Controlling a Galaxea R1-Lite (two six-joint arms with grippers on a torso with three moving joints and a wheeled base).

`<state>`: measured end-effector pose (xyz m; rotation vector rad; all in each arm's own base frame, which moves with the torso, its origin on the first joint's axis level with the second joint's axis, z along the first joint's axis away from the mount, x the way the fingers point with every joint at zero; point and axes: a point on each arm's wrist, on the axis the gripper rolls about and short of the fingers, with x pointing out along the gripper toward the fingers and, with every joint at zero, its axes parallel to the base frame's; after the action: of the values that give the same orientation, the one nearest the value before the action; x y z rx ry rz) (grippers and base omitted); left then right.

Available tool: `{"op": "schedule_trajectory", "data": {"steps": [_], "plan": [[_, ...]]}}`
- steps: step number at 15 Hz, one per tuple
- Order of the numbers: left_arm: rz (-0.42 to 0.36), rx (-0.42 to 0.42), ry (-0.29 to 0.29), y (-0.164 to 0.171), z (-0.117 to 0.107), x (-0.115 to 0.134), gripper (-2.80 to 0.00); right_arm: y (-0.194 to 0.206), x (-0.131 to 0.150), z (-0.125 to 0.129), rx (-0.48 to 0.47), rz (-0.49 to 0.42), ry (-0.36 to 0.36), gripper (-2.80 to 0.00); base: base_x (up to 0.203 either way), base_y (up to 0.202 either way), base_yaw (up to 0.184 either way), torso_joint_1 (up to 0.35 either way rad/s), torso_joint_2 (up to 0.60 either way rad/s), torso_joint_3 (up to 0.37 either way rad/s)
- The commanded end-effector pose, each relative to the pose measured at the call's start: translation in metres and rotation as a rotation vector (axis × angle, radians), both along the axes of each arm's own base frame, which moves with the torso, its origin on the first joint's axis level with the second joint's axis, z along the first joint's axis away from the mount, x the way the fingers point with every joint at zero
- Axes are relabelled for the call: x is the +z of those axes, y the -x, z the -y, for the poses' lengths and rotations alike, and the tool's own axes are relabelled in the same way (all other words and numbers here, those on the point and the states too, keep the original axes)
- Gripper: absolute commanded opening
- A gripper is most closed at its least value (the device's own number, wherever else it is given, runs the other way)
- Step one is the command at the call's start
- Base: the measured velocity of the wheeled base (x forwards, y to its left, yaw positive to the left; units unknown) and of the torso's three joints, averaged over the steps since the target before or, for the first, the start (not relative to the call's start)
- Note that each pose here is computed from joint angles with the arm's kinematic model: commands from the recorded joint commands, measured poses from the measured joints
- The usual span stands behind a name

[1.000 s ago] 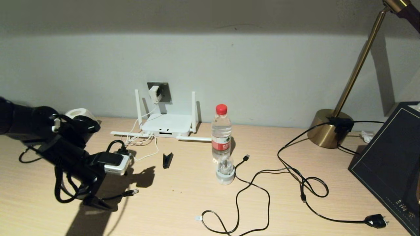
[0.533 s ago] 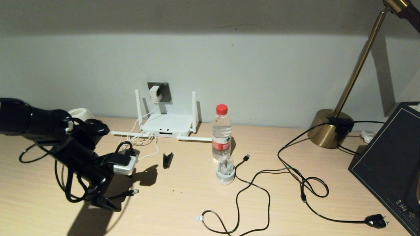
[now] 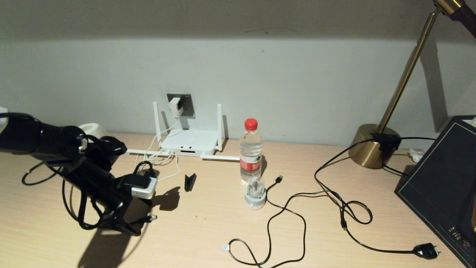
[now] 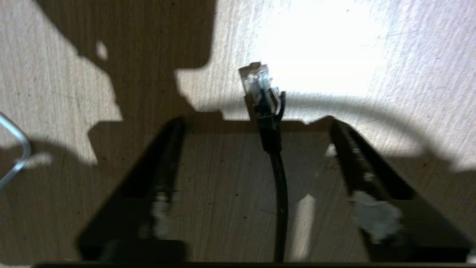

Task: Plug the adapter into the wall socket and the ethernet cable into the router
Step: Pick up cable

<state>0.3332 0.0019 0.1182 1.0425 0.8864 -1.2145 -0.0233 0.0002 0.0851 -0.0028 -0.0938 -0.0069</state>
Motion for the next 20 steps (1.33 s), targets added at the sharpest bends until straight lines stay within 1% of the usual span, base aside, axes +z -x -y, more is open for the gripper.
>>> {"op": "schedule_trajectory", "data": {"steps": [1,8,10,11,12,15,16,17,18,20], "plan": [[-0.014,-0.009,-0.001,0.001,0.0,-0.003,-2.8,-0.003,-0.01,0.0,0.001,-0.036,0.0,-2.8,0.0,0.0,0.0,0.0,0.0,0.0],[-0.046,-0.003,0.002,0.007,-0.001,-0.011,-2.8,-0.003,-0.01,0.0,0.001,-0.034,0.0,-2.8,0.0,0.0,0.0,0.0,0.0,0.0],[-0.023,-0.007,0.005,0.012,0.0,-0.003,-2.8,-0.003,-0.01,0.0,0.001,-0.036,0.0,-2.8,0.0,0.0,0.0,0.0,0.0,0.0],[0.024,-0.013,0.007,0.016,0.002,0.008,-2.8,-0.003,-0.01,0.0,0.001,-0.036,0.0,-2.8,0.0,0.0,0.0,0.0,0.0,0.0],[0.094,-0.031,0.012,0.022,0.007,0.024,-2.8,-0.003,-0.01,0.0,0.001,-0.036,0.0,-2.8,0.0,0.0,0.0,0.0,0.0,0.0],[0.309,-0.098,0.048,0.059,0.035,0.078,-2.8,-0.003,-0.01,0.0,0.001,-0.035,0.0,-2.8,0.0,0.0,0.0,0.0,0.0,0.0],[0.376,-0.107,0.064,0.073,0.041,0.086,-2.8,-0.003,-0.01,0.0,0.002,-0.036,0.0,-2.8,0.0,0.0,0.0,0.0,0.0,0.0],[0.425,-0.108,0.077,0.086,0.043,0.084,-2.8,-0.003,-0.01,0.0,0.001,-0.034,0.0,-2.8,0.0,0.0,0.0,0.0,0.0,0.0],[0.49,-0.105,0.093,0.099,0.044,0.084,-2.8,-0.003,-0.01,0.0,0.001,-0.034,0.0,-2.8,0.0,0.0,0.0,0.0,0.0,0.0],[0.551,-0.104,0.119,0.117,0.046,0.08,-2.8,-0.003,-0.01,0.0,0.001,-0.035,0.0,-2.8,0.0,0.0,0.0,0.0,0.0,0.0]]}}
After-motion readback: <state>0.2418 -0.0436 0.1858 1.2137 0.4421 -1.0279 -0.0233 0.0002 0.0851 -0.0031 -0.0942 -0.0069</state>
